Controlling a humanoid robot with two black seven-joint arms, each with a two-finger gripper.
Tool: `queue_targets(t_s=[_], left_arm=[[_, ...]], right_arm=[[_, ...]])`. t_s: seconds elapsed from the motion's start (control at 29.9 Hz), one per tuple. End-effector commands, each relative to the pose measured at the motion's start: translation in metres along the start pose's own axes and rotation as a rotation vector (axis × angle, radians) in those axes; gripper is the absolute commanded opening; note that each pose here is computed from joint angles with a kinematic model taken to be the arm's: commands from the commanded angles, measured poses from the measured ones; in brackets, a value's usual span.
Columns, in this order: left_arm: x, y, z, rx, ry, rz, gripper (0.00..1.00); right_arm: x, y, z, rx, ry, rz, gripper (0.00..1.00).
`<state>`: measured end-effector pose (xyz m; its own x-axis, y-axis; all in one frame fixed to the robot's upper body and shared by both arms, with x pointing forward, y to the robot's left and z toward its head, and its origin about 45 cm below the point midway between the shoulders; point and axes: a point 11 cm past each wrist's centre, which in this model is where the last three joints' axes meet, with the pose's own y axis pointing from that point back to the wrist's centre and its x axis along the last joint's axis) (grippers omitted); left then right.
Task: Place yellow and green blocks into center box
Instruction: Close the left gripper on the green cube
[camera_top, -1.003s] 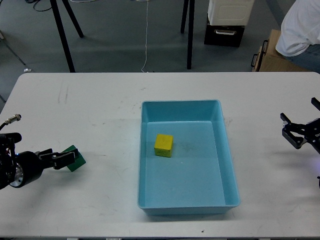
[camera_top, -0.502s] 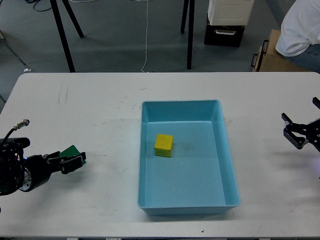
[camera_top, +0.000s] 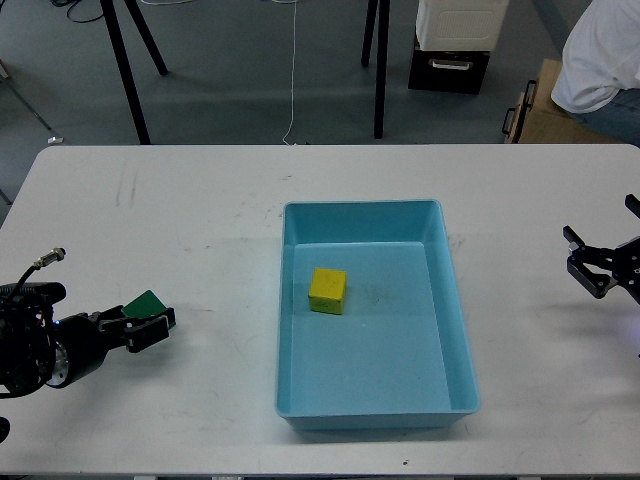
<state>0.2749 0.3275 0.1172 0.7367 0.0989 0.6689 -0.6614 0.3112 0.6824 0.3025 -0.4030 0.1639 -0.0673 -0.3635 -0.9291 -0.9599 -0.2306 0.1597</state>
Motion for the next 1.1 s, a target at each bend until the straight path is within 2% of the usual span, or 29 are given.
queue_targets(t_s=[0.0, 0.17, 0.4, 0.7, 0.9, 1.07], left_arm=[[0.001, -0.002, 0.002, -0.004, 0.010, 0.027, 0.99], [0.000, -0.005, -0.002, 0.008, 0.018, 0.053, 0.96], [-0.012, -0.006, 0.000, -0.012, -0.018, 0.023, 0.72], [-0.012, -0.006, 0.000, -0.011, -0.023, 0.024, 0.73], [-0.013, -0.006, -0.002, -0.006, -0.022, 0.022, 0.65], [-0.015, -0.006, -0.002, -0.006, -0.025, 0.020, 0.63]], right_arm=[[0.000, 0.000, 0.000, 0.000, 0.000, 0.000, 0.97], [0.000, 0.000, -0.001, 0.000, 0.001, 0.001, 0.97], [0.000, 0.000, 0.000, -0.001, 0.001, -0.001, 0.97], [-0.001, 0.001, -0.002, -0.001, 0.007, 0.001, 0.97], [0.000, 0.001, -0.001, -0.003, 0.006, 0.005, 0.97], [0.000, 0.001, -0.001, -0.004, 0.007, 0.004, 0.97]])
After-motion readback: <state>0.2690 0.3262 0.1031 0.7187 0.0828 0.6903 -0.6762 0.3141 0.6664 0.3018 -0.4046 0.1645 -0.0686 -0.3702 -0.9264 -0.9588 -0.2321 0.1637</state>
